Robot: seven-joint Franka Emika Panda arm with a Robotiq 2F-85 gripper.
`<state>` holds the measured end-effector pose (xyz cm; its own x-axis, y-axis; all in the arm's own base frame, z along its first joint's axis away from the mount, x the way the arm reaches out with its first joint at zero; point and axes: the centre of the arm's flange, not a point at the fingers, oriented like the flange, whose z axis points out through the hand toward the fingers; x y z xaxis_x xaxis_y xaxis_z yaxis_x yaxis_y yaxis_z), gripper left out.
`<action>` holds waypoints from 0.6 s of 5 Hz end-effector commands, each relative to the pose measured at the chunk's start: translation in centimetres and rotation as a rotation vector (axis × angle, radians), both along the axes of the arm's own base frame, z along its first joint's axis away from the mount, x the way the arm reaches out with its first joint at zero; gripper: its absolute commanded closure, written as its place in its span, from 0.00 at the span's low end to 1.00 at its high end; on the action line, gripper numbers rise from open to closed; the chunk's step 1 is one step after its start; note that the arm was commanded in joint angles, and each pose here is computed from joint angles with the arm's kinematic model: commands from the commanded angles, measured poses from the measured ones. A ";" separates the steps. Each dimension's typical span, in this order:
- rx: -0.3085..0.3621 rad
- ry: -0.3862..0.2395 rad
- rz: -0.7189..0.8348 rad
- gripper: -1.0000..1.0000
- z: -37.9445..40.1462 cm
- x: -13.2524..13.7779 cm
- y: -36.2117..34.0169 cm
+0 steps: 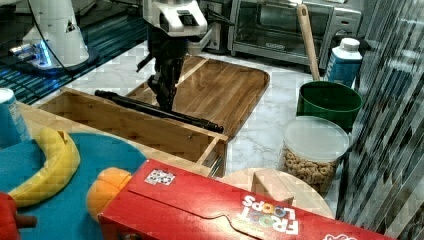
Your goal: Close the drawer.
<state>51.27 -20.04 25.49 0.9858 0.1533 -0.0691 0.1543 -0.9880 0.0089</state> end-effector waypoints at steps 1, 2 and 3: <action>-0.114 -0.161 -0.064 1.00 4.6 -0.8 -19.3; -0.139 -0.139 -0.106 1.00 6.0 -1.5 -20.9; -0.168 -0.116 -0.155 1.00 7.6 -1.9 -20.7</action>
<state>50.98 -30.39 25.81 0.9905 0.1304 -0.0438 0.1313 -0.9911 0.0202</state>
